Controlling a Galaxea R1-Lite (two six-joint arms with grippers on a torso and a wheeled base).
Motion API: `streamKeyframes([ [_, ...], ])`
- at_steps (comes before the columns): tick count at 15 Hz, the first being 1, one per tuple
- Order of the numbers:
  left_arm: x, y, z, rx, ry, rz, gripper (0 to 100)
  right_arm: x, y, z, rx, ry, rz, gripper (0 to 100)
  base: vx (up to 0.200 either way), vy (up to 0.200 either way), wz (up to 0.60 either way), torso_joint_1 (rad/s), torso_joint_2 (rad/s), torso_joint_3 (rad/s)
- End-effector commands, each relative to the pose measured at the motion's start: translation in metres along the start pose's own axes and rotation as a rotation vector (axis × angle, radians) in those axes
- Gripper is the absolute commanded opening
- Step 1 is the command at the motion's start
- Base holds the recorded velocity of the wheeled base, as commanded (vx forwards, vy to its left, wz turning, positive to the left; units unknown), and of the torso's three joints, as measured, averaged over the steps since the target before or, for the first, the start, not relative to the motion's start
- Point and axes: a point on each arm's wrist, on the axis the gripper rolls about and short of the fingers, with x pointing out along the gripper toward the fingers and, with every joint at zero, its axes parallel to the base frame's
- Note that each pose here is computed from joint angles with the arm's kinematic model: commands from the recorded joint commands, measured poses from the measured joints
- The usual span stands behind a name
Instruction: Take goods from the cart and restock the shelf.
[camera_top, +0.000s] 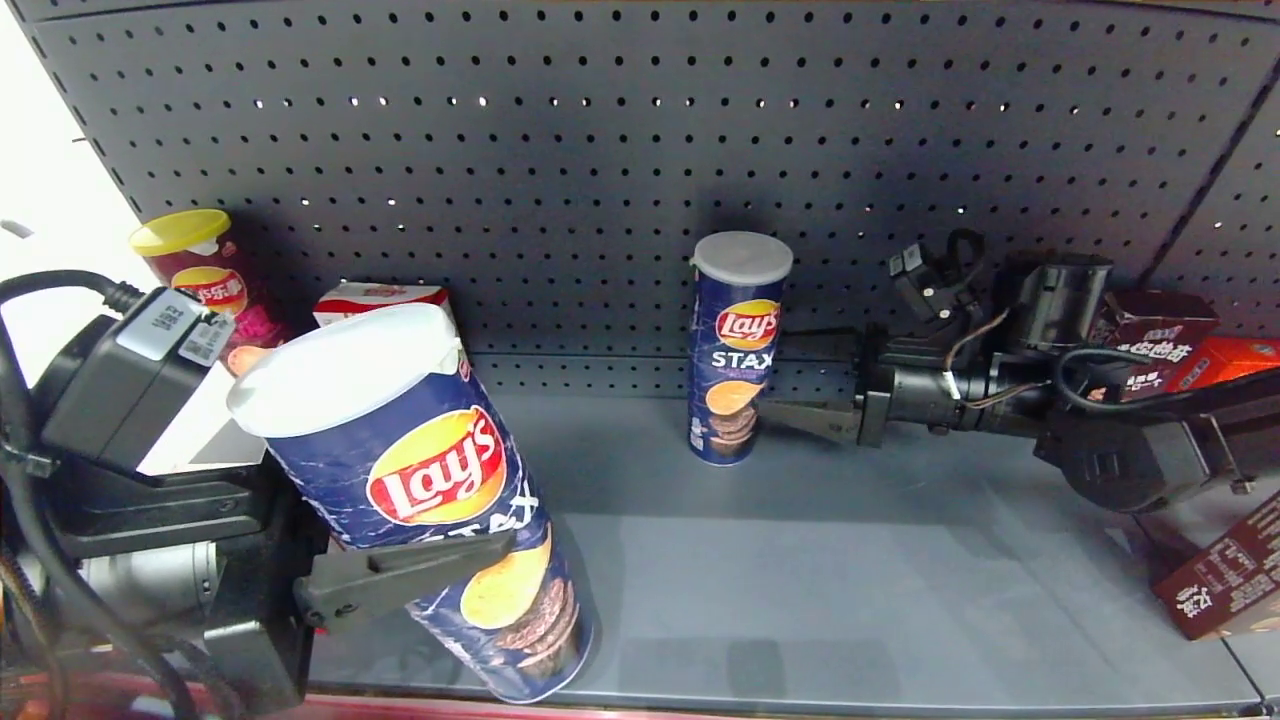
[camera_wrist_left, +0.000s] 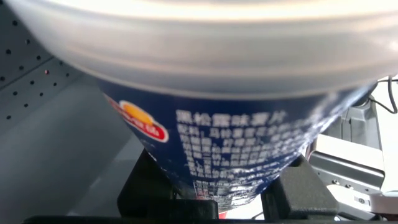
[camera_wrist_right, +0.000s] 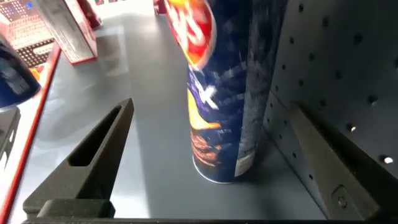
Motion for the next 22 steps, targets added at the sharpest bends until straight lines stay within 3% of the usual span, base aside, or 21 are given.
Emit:
streamKeyframes([
  [1, 0.002, 0.003, 0.0, -0.003, 0.003, -0.001, 0, 0.012, -0.002, -0.012, 0.015, 0.015, 0.022, 100, 0.0, 0.0, 0.0, 0.0, 0.0, 0.0],
  [11, 0.002, 0.003, -0.001, -0.006, 0.006, 0.007, 0, 0.048, -0.019, -0.045, 0.034, 0.036, 0.052, 100, 0.0, 0.0, 0.0, 0.0, 0.0, 0.0],
  [15, 0.002, 0.003, -0.001, -0.007, 0.007, 0.008, 0, 0.054, -0.025, -0.044, 0.02, 0.025, 0.046, 100, 0.0, 0.0, 0.0, 0.0, 0.0, 0.0],
  [16, 0.002, 0.003, -0.001, -0.007, 0.007, 0.008, 0, 0.054, -0.026, -0.044, 0.014, 0.02, 0.048, 0, 0.0, 0.0, 0.0, 0.0, 0.0, 0.0],
  [22, 0.002, 0.003, -0.001, -0.007, 0.007, 0.008, 0, 0.05, -0.02, -0.038, 0.007, 0.021, 0.006, 0, 0.0, 0.0, 0.0, 0.0, 0.0, 0.0],
])
